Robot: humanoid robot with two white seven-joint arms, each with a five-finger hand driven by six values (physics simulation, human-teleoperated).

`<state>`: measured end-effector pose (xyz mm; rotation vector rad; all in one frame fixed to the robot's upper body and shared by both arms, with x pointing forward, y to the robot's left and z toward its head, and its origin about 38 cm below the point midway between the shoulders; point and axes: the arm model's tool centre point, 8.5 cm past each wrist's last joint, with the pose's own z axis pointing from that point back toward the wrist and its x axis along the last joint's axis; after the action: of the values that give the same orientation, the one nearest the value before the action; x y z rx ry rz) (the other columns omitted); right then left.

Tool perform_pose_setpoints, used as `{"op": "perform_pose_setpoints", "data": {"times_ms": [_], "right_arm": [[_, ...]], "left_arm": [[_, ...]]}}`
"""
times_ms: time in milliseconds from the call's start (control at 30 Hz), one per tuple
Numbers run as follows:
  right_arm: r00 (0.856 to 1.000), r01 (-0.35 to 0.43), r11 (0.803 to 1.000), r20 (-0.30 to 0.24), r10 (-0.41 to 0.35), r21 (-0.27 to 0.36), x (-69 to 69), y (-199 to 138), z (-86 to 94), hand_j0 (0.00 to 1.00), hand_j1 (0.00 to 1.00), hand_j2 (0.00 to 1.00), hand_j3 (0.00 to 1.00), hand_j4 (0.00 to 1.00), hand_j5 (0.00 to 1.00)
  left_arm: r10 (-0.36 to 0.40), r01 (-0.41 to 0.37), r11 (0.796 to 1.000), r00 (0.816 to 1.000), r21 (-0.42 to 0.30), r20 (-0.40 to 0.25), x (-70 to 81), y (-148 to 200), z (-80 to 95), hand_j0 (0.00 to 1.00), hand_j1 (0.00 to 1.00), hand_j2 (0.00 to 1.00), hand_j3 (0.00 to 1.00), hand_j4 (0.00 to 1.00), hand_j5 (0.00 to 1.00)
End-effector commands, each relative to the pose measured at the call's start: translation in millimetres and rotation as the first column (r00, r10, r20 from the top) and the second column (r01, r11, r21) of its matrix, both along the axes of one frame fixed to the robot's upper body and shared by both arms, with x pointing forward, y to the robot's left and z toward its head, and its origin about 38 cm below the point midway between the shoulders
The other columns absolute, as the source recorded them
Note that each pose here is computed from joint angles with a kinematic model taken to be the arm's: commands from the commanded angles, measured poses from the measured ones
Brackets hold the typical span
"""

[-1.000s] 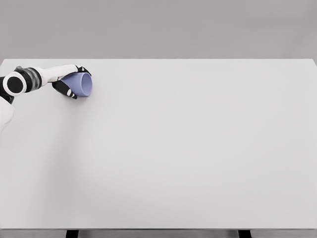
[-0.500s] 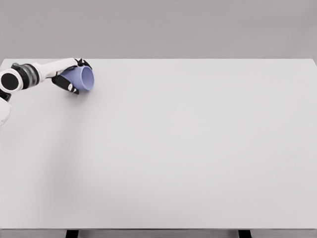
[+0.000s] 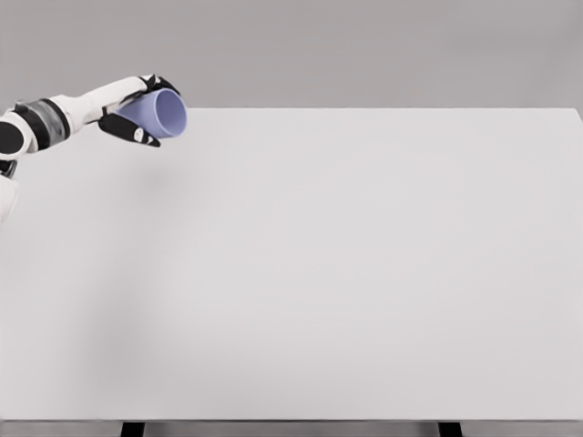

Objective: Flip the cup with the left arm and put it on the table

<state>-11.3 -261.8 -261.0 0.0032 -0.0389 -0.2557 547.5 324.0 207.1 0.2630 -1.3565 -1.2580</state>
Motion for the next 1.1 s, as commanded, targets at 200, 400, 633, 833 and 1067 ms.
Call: {"op": "perform_pose_setpoints", "data": {"times_ms": [200,400,633,833,1067], "right_arm": [[1.0,0.001,1.0,0.0,-0.001,0.0,0.0,0.0,0.0,1.0,1.0,1.0,1.0,1.0,1.0],[1.0,0.001,1.0,0.0,-0.001,0.0,0.0,0.0,0.0,1.0,1.0,1.0,1.0,1.0,1.0],[1.0,0.001,1.0,0.001,-0.001,0.0,0.1,0.0,0.0,1.0,1.0,1.0,1.0,1.0,1.0],[1.0,0.001,1.0,0.0,-0.001,0.0,0.0,0.0,0.0,1.0,1.0,1.0,1.0,1.0,1.0],[1.0,0.001,1.0,0.0,-0.001,0.0,0.0,0.0,0.0,1.0,1.0,1.0,1.0,1.0,1.0]], "left_arm": [[0.027,-0.028,0.98,1.0,-0.195,-0.006,-6.8,3.0,-8.0,0.54,0.54,0.54,0.54,0.54,0.54],[0.034,-0.031,0.969,0.999,-0.244,0.006,-6.9,-0.8,-6.1,0.54,0.54,0.54,0.54,0.54,0.54],[0.041,-0.044,0.937,0.999,-0.345,-0.015,-11.8,-3.5,-18.3,0.54,0.54,0.54,0.54,0.54,0.54],[0.041,-0.049,0.915,0.999,-0.401,-0.029,-11.2,-13.6,-24.6,0.54,0.54,0.54,0.54,0.54,0.54],[0.04,-0.064,0.891,0.997,-0.449,-0.064,-20.6,-12.8,-44.7,0.54,0.54,0.54,0.54,0.54,0.54]]}}
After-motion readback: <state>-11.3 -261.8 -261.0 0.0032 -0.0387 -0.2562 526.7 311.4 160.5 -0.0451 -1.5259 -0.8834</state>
